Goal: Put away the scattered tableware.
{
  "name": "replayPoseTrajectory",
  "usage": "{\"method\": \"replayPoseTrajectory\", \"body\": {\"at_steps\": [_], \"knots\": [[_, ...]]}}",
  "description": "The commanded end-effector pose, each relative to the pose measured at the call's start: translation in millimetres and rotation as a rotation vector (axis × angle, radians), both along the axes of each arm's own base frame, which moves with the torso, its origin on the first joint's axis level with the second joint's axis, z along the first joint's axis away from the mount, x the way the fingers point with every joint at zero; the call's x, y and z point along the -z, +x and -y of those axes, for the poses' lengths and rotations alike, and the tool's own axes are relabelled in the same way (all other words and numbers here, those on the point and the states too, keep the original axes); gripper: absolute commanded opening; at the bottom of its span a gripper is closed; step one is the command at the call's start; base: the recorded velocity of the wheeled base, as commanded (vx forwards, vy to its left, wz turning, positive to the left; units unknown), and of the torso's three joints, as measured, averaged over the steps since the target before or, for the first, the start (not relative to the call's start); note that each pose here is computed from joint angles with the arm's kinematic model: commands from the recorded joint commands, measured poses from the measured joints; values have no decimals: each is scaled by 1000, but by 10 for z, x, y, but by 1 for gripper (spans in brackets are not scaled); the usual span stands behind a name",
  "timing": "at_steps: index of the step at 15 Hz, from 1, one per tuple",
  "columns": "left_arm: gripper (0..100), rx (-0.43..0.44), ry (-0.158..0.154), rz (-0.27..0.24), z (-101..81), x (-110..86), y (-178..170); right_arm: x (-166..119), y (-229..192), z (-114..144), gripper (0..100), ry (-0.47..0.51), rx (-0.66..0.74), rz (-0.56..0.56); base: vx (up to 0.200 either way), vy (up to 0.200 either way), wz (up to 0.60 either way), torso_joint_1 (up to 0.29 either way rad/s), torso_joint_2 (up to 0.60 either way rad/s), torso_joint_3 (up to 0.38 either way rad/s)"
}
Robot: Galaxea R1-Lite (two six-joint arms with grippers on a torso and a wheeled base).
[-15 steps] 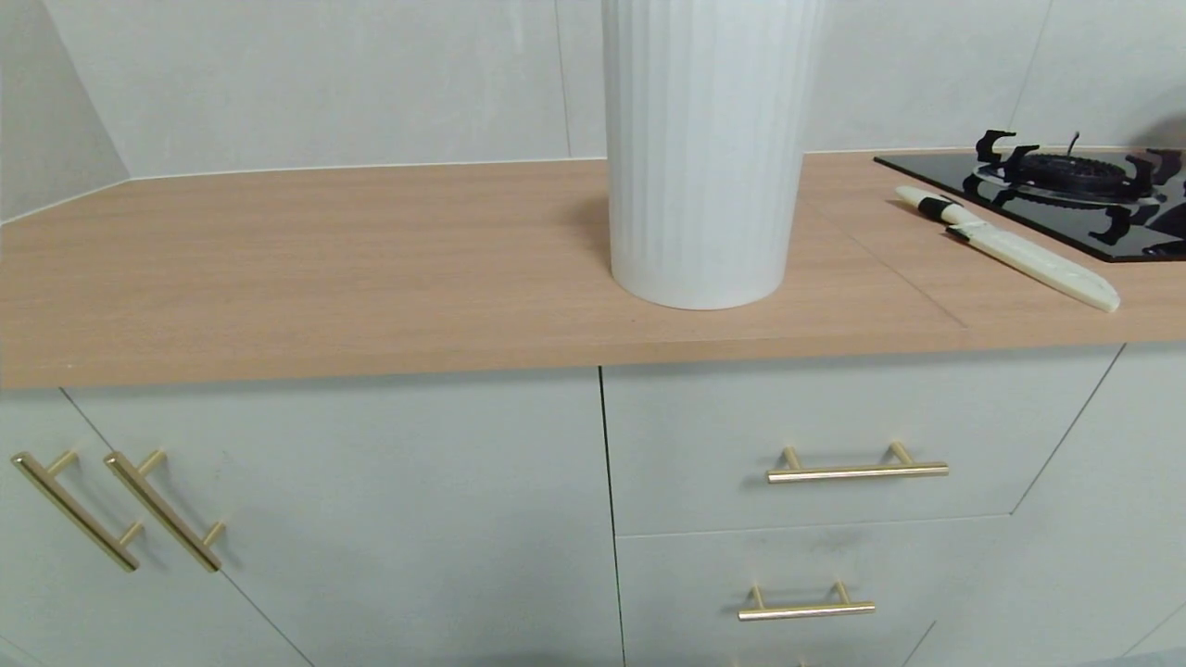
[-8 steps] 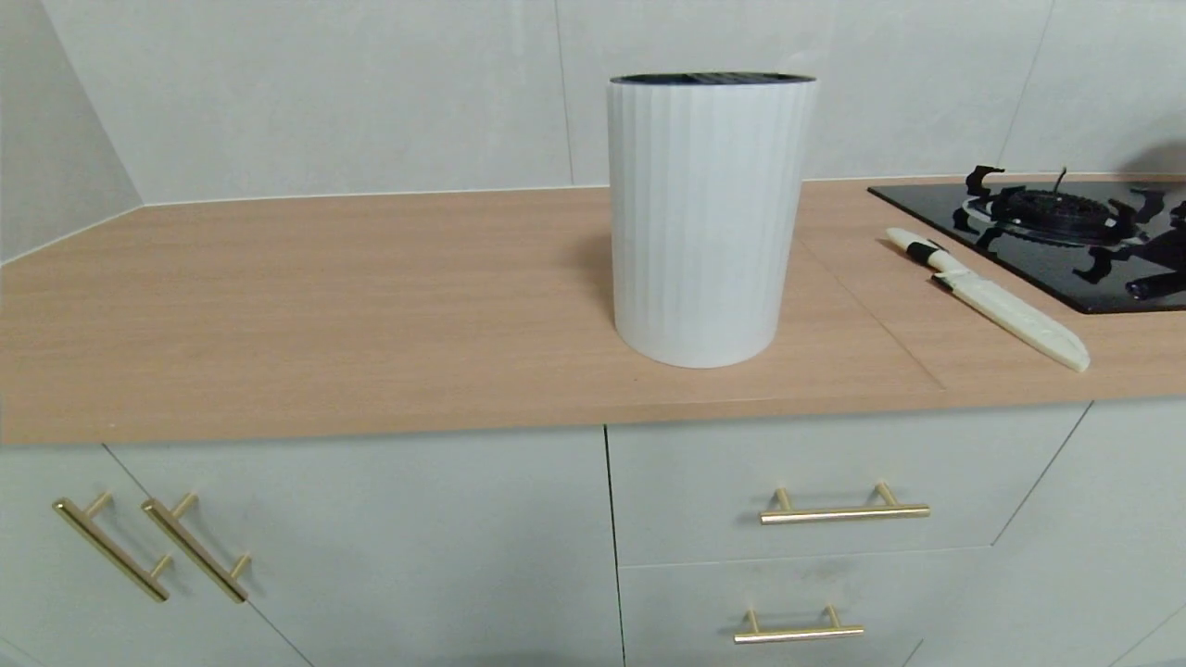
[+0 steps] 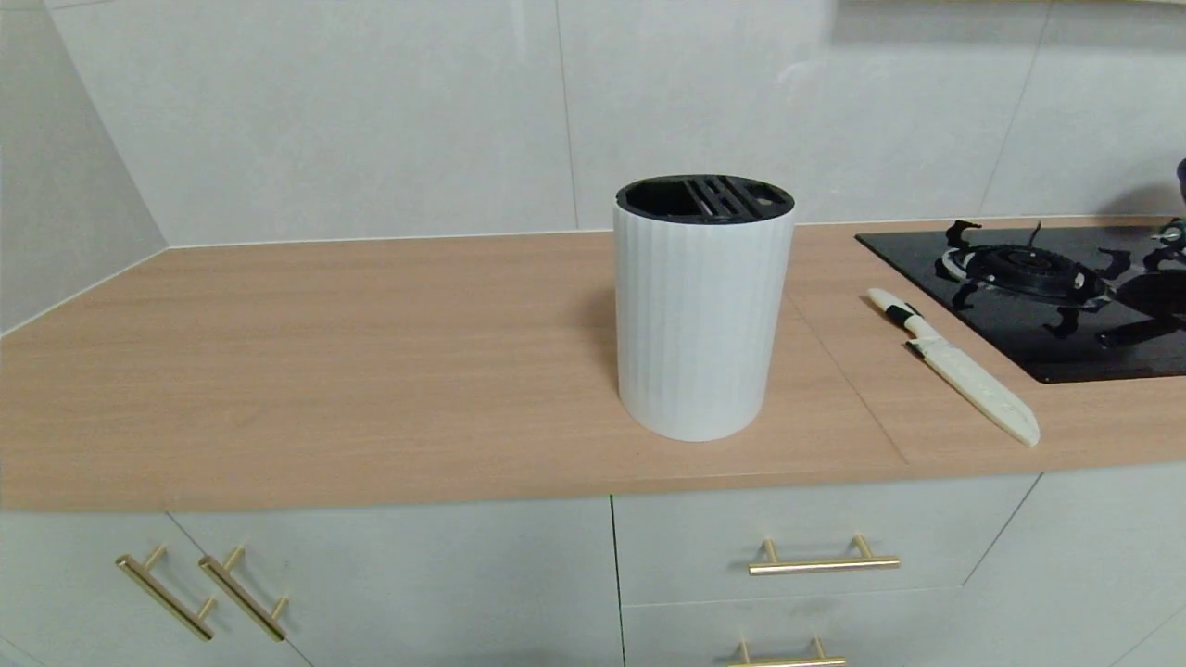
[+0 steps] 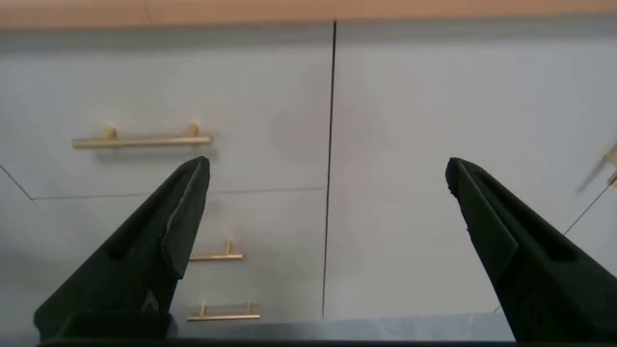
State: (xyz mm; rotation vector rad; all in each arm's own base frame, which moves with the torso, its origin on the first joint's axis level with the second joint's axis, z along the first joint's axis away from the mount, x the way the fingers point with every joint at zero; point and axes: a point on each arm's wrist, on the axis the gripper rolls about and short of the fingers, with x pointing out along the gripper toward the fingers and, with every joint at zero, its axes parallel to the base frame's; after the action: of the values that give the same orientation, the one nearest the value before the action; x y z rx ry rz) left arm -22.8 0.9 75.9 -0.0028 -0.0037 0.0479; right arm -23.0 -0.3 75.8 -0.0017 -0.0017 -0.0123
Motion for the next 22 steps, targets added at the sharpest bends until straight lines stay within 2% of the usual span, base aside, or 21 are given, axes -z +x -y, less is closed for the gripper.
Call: {"method": "replayPoseTrajectory", "body": {"at_steps": [1,22], "knots": [[100,-1,0,-1,0,1,0,0,1,0,100,0,0,-2,0,0,0,183,-471,-286],[100,0,0,-1,0,1,0,0,1,0,100,0,0,-2,0,0,0,236,-529,-294]]}}
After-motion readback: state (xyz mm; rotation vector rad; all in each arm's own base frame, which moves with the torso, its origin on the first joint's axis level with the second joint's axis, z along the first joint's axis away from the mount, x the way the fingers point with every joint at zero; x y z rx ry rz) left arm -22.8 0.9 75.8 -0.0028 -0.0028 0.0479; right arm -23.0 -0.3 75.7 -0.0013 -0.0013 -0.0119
